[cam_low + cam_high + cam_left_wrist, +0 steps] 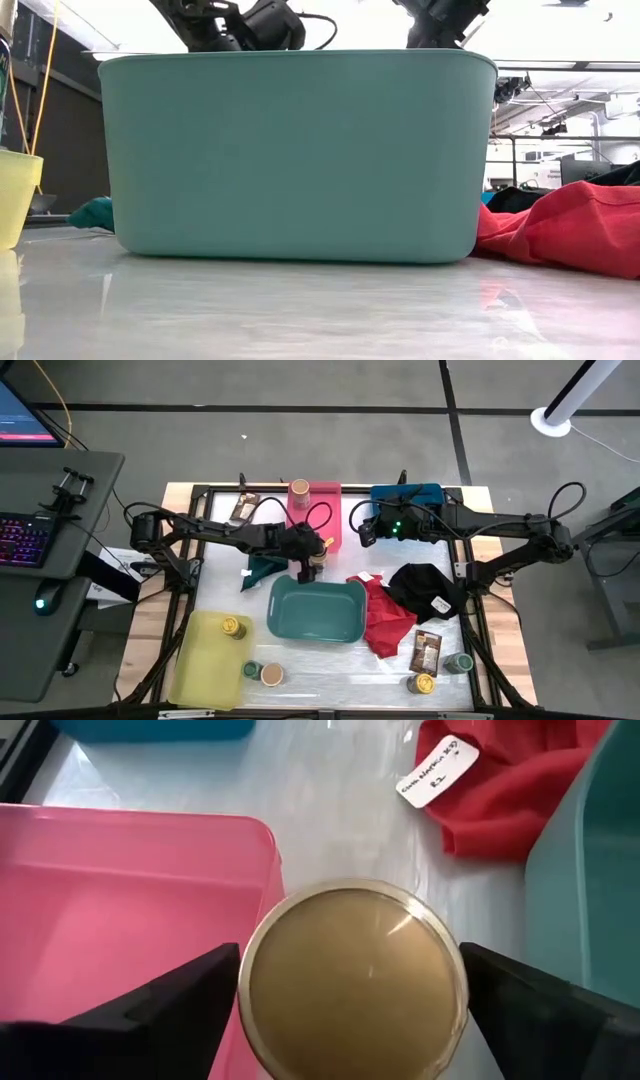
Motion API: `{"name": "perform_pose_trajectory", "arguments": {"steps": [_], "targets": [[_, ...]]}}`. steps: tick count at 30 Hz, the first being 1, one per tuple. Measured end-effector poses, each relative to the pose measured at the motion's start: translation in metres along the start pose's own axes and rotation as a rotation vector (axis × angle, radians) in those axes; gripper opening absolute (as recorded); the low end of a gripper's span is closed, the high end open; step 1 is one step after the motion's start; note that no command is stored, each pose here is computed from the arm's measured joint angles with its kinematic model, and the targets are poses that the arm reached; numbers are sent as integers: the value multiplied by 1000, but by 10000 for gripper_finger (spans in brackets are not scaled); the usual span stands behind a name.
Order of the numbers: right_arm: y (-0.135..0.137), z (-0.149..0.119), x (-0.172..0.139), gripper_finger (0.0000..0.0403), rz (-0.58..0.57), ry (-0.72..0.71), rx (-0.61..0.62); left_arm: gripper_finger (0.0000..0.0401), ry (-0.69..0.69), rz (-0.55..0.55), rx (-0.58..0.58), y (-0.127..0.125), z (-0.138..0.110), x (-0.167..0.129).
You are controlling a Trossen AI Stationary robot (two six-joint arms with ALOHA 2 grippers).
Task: Sort spices by type
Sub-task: Put the top gold seasoning bottle into the pink bin
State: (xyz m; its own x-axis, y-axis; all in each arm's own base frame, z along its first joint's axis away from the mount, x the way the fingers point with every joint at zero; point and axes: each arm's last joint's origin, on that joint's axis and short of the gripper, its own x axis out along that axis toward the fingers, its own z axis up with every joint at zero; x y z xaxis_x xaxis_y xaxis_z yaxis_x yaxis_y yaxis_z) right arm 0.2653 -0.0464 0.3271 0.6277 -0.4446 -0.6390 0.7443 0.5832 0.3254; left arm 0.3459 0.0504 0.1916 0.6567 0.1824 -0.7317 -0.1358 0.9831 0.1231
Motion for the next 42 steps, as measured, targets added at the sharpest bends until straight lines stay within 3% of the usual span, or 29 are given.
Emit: {"name": "perform_pose_trajectory", "arguments": {"steps": [3,8,11,14,17,20,23,26,29,33,42], "targets": [[0,0,0,0,0,0,0,329,-9,0,-2,0,1,0],[0,0,0,0,0,0,0,239,-8,-1,-14,0,2,-1],[0,0,0,0,-1,1,0,238,-19,2,-46,4,13,-15],[-1,-1,0,0,-7,4,-4,238,-195,44,-68,20,53,-55],[-1,0,0,0,-11,4,-4,238,-362,219,-83,47,86,-100],[-1,0,0,0,-13,3,-3,238,-384,313,-137,80,98,-116],[-2,0,0,0,-15,4,-3,238,-330,300,-265,112,93,-108],[-2,0,0,0,-16,4,-2,238,-234,287,-365,134,79,-81],[-2,0,0,0,-17,4,8,238,-119,286,-390,144,62,-43],[-2,0,0,0,-17,4,22,238,-71,323,-410,155,50,-9],[-1,0,0,0,-17,3,48,238,-20,469,-455,183,31,14]]}}
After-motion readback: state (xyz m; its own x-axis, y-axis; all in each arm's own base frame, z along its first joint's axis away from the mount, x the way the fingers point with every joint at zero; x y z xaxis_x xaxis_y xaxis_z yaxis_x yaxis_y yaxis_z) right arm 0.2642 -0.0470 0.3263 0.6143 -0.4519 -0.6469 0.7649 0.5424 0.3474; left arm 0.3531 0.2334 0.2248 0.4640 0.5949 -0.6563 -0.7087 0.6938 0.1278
